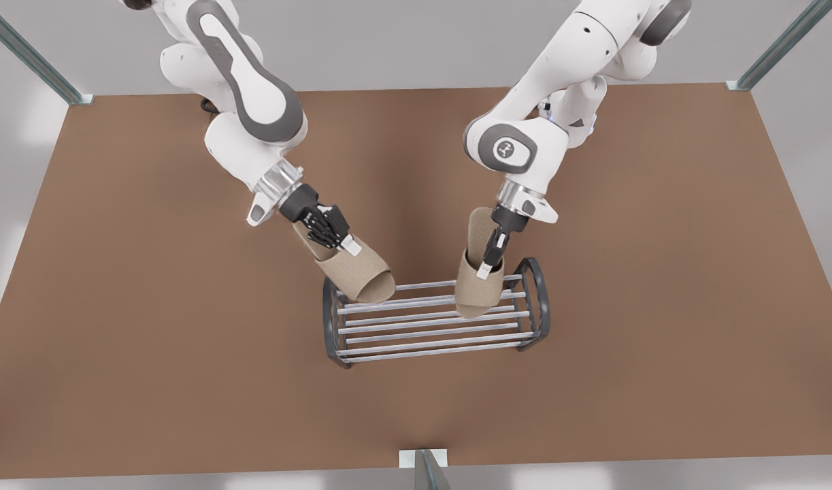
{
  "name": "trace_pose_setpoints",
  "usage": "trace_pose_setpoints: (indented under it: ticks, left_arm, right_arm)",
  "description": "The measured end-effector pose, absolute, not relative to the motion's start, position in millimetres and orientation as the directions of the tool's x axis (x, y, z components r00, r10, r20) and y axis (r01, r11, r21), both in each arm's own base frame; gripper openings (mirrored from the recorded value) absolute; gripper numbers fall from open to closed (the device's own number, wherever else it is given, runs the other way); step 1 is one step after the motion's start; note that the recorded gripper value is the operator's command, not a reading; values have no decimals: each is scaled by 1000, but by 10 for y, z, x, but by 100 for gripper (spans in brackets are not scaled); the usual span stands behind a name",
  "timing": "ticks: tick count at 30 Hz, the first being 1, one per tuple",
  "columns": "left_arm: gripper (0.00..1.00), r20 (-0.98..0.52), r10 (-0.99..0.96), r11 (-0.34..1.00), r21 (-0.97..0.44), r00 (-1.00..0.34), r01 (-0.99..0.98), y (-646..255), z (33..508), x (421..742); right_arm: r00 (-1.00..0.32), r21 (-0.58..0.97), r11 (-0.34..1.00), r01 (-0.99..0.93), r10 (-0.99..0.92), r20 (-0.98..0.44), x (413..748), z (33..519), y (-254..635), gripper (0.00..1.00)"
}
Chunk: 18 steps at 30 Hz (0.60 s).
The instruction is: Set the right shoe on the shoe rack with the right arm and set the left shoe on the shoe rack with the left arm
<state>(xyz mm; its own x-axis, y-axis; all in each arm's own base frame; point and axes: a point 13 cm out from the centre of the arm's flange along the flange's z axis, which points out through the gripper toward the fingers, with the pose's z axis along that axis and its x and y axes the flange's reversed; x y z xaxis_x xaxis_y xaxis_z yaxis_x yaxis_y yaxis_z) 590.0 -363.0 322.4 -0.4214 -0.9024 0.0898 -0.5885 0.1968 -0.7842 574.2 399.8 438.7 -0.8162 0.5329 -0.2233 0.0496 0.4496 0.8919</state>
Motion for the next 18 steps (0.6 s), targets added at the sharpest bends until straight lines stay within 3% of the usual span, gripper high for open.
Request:
trace_pose_setpoints:
  ticks: [4, 8, 9, 10, 18]
  left_arm:
    - [21, 112, -904, 180, -776, -412, -605, -3596, 3097, 5955]
    - [21, 123, -907, 168, -770, -402, -615, -3555, 3016, 6007]
    - [34, 124, -908, 165, -770, -399, -616, -3536, 3005, 6025]
    - [78, 125, -909, 165, -768, -398, -619, -3525, 2984, 6027]
    - [79, 154, -915, 126, -769, -373, -626, -3475, 3019, 6083]
  right_arm:
    - [-809, 891, 424, 161, 574, -126, 5645, 4144, 4488, 21]
    - [-712, 861, 419, 289, 695, -100, 5930, 3760, 4305, 21]
    - [-680, 855, 411, 318, 727, -97, 6026, 3690, 4173, 21]
    - [-653, 850, 400, 342, 752, -91, 6080, 3638, 4086, 21]
    - [-542, 837, 297, 459, 840, -1, 6136, 3396, 4116, 21]
